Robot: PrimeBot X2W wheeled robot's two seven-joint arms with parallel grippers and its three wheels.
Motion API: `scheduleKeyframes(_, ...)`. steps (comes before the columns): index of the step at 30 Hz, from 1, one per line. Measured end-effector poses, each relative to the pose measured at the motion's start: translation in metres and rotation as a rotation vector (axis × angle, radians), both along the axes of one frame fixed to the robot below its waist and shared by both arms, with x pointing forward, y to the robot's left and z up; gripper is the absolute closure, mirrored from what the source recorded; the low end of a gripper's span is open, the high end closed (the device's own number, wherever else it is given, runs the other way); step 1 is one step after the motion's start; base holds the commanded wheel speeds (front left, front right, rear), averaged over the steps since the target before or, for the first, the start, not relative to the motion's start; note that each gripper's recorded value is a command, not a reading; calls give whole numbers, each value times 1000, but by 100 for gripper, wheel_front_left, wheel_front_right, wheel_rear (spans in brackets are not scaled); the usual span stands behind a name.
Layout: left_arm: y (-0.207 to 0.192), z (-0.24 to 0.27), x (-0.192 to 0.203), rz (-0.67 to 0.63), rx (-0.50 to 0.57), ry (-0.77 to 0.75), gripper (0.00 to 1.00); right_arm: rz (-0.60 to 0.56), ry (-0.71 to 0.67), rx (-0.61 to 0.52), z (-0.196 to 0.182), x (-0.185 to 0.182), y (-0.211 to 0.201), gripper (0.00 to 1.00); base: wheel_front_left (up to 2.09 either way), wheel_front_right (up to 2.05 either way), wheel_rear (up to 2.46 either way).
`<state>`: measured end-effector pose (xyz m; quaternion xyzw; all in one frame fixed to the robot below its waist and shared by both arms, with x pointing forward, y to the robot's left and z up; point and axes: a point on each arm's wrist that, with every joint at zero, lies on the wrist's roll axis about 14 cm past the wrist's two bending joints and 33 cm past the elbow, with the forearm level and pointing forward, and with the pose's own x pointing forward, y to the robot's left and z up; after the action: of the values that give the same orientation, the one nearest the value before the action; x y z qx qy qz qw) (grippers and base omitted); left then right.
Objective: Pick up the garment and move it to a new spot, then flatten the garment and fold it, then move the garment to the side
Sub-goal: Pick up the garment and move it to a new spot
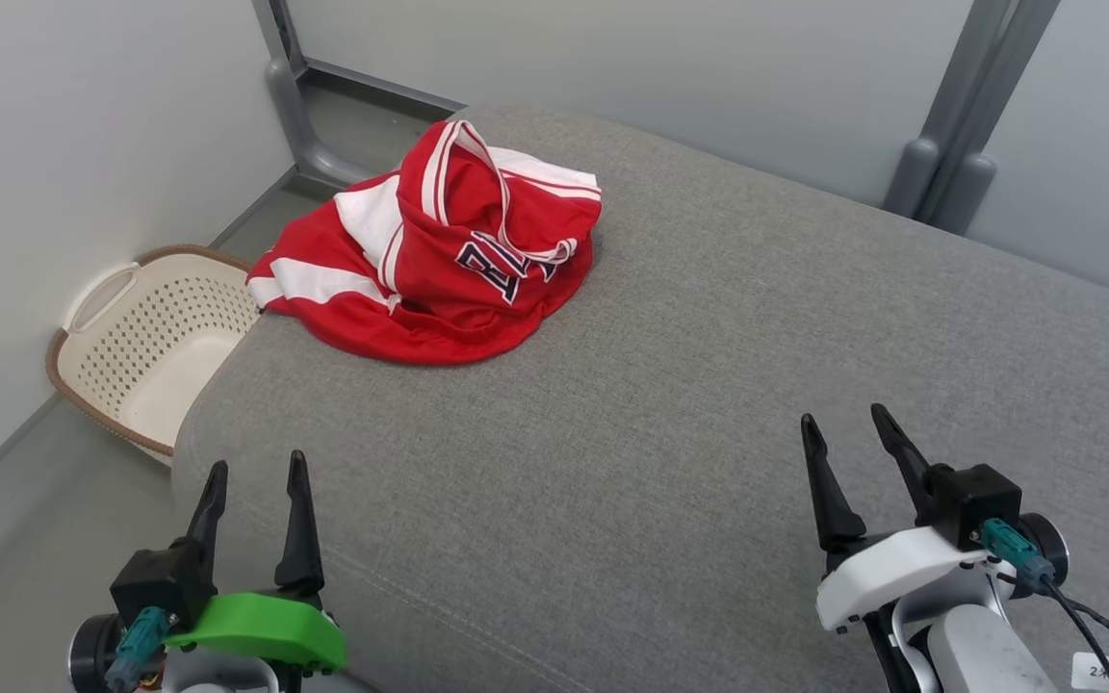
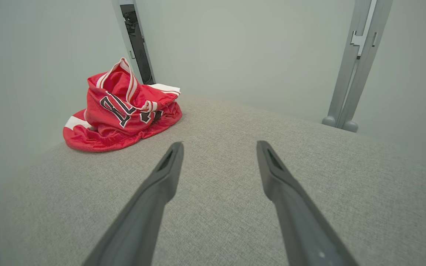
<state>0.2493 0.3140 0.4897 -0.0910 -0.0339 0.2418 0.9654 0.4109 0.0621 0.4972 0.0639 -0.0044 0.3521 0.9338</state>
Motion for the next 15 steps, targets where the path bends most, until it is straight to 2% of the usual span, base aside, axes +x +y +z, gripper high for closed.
scheduleKeyframes(15, 8, -5, -11, 47, -1, 24, 0, 38, 16, -1, -5, 3, 15, 0, 0, 0, 0)
